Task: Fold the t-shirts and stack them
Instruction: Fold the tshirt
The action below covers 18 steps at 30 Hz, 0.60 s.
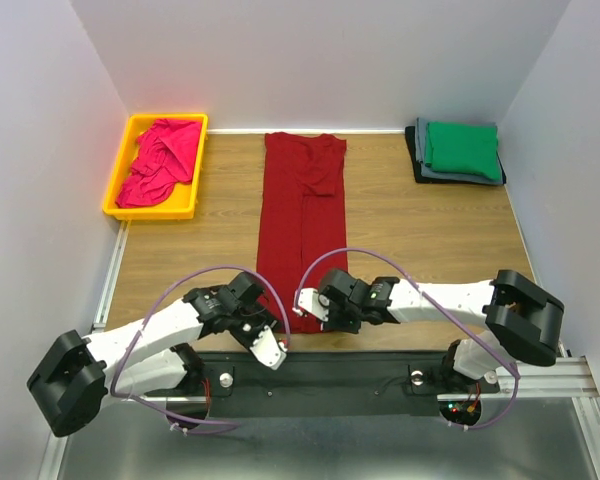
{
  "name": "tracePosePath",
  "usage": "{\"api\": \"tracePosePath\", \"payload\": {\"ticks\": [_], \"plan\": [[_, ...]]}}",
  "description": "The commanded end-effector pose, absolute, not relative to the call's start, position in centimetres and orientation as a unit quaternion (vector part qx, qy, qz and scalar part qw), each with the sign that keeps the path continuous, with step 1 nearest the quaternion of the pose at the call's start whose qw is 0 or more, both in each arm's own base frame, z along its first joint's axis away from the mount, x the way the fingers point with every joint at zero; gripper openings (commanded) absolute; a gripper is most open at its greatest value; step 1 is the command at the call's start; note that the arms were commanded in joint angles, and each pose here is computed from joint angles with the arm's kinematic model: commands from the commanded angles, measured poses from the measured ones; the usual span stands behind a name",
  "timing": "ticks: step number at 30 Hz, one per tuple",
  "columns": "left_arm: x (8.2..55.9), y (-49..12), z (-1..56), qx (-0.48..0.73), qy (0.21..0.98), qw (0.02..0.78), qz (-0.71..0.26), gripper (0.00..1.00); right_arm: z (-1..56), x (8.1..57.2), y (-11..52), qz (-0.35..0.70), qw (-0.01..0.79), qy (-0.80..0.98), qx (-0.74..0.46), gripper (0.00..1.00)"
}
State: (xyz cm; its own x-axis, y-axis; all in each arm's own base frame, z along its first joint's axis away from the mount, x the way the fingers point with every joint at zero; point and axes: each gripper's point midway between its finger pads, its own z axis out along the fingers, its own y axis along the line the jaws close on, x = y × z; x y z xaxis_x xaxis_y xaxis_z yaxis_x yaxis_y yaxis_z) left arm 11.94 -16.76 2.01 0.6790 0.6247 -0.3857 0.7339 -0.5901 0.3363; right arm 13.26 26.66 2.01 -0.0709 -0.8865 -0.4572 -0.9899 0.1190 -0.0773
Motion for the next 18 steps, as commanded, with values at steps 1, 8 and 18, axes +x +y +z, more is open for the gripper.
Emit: {"api": "tracePosePath", "payload": {"ticks": [1, 8, 18], "plan": [[12.3, -17.1, 1.4, 0.879, 0.404, 0.23, -0.111, 0.54, 1.6, 12.6, 25.9, 0.137, 0.183, 0.727, -0.647, 0.01], [13.0, -17.0, 1.0, 0.867, 0.44, 0.208, -0.104, 0.2, 2.2, 12.5, 26.2, 0.146, 0.188, 0.722, -0.65, 0.01], [12.5, -20.1, 6.9, 0.836, 0.441, 0.283, -0.159, 0.0, 5.6, 11.9, 26.2, 0.162, 0.184, 0.694, -0.677, 0.01]]}}
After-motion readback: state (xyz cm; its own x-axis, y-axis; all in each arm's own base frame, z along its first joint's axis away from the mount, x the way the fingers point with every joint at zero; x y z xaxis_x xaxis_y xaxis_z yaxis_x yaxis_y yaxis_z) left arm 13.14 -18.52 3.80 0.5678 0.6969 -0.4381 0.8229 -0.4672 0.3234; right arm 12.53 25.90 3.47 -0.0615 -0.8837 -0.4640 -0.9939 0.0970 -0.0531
